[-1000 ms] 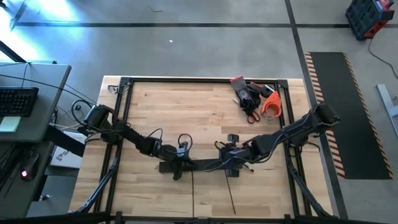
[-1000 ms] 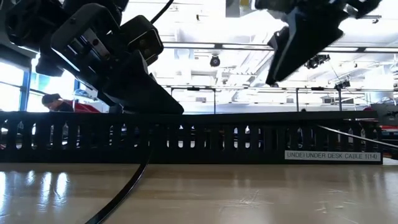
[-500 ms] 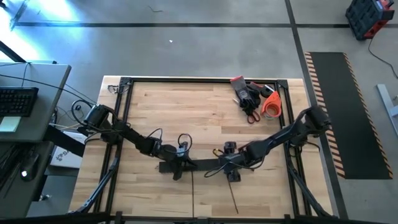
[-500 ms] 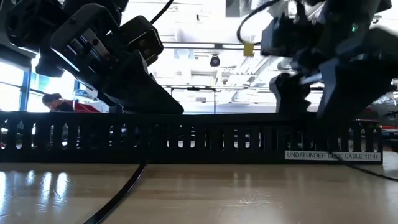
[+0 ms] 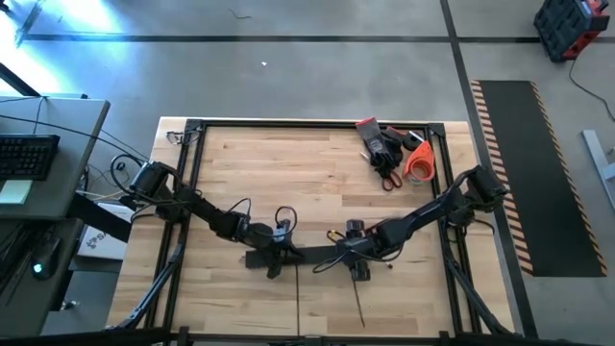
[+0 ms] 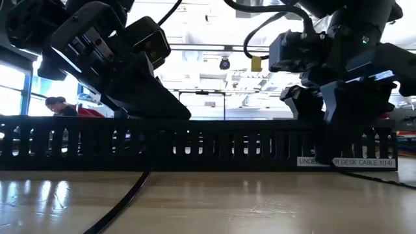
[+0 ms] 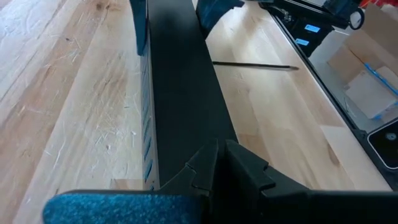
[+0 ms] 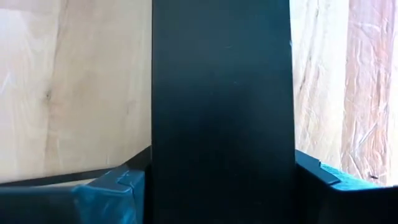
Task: Ziptie cables
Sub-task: Close the black cable duct
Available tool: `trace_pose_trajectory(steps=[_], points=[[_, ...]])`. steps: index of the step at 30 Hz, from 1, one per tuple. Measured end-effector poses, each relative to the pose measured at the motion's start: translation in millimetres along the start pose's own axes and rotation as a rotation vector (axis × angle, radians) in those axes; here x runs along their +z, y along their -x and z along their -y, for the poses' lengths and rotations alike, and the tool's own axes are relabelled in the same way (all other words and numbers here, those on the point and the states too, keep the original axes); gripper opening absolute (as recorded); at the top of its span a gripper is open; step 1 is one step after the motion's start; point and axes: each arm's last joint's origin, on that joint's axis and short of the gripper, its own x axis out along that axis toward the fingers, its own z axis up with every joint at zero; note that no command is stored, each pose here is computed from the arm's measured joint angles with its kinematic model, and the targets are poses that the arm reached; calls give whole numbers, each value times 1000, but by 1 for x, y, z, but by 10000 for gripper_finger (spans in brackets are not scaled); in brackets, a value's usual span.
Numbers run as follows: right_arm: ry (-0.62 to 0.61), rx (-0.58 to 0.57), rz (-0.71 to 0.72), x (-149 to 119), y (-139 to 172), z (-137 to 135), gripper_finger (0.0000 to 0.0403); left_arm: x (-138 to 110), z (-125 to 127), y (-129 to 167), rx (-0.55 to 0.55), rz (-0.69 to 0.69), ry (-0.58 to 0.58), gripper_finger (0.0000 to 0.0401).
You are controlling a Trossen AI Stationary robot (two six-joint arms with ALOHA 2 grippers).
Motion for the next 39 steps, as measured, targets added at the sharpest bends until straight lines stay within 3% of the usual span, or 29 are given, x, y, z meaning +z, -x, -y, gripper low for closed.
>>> trace_pose_trajectory(steps=[6,9,14,18,22,29,33,39], points=[[23,32,-93,9,17,-1,267,0,0,0,-4,-4,0,14],[17,25,-69,18,36,-2,288,0,0,0,-3,-4,0,14],[13,-141,46,14,66,-10,283,0,0,0,-2,-4,2,14],[-104,-232,199,-2,78,-19,247,0,1,0,-1,-3,1,14],[-258,-269,378,-22,74,-34,174,0,1,0,-1,-2,0,14],[-426,-181,439,-78,18,-46,20,0,1,0,0,-1,-3,14],[-514,-192,506,-92,8,-47,14,-1,1,0,0,-1,-6,14],[-373,-289,600,-72,37,-47,12,1,2,1,-2,3,-3,14]])
